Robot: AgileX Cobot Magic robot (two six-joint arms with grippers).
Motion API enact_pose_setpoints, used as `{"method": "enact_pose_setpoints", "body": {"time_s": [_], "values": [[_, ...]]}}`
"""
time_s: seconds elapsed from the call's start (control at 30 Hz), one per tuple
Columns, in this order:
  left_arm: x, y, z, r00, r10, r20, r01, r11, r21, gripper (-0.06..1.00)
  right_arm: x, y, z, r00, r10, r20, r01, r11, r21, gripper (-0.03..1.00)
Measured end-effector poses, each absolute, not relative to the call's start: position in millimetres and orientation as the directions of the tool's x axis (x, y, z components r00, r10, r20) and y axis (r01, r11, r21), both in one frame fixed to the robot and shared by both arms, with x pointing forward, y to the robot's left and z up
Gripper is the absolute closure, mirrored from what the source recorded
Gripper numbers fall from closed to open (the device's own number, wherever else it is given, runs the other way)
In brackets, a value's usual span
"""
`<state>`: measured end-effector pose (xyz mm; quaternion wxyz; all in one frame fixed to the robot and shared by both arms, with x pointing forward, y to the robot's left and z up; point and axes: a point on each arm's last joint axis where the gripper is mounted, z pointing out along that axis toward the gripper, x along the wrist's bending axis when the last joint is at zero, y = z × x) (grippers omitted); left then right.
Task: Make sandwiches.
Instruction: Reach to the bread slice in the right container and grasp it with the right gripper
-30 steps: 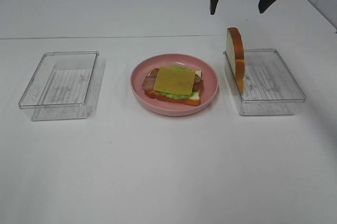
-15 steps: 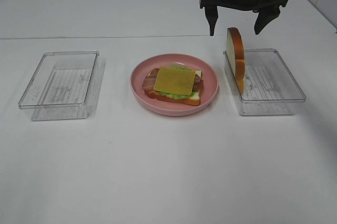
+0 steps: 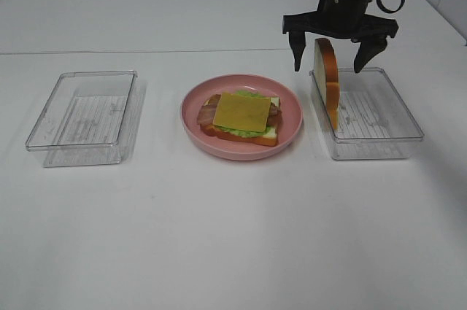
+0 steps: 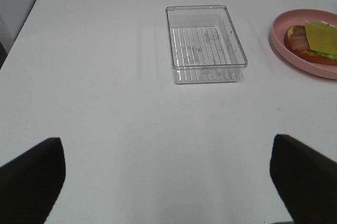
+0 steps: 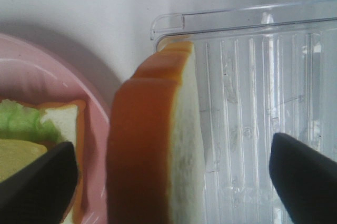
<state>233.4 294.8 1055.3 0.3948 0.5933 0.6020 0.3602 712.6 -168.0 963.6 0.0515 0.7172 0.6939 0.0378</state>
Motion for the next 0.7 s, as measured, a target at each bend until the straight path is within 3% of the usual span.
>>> {"method": "enact_pose_setpoints", "body": {"time_s": [0.47, 0.53, 0.63, 0.7], "values": [[233.4, 294.8, 1055.3, 0.016, 0.999, -0.048, 0.430, 0.037, 0.902, -0.03, 713.1, -167.4, 958.6, 0.044, 0.999, 0.011, 0.993, -0.045, 0.107, 0.23], [233.4, 294.8, 1055.3, 0.016, 0.999, -0.048, 0.430, 0.037, 0.902, -0.03, 713.4, -167.6, 956.6, 0.041, 0.999, 0.006, 0.994, -0.042, 0.104, 0.34], [233.4, 294.8, 1055.3, 0.016, 0.999, -0.048, 0.430, 0.037, 0.902, -0.03, 713.5, -167.9, 956.6, 0.040, 0.999, 0.003, 0.994, -0.040, 0.105, 0.39], [233.4, 294.8, 1055.3, 0.016, 0.999, -0.048, 0.430, 0.037, 0.902, -0.03, 714.5, -171.6, 956.8, 0.033, 0.999, -0.038, 0.993, -0.029, 0.118, 0.67]]}}
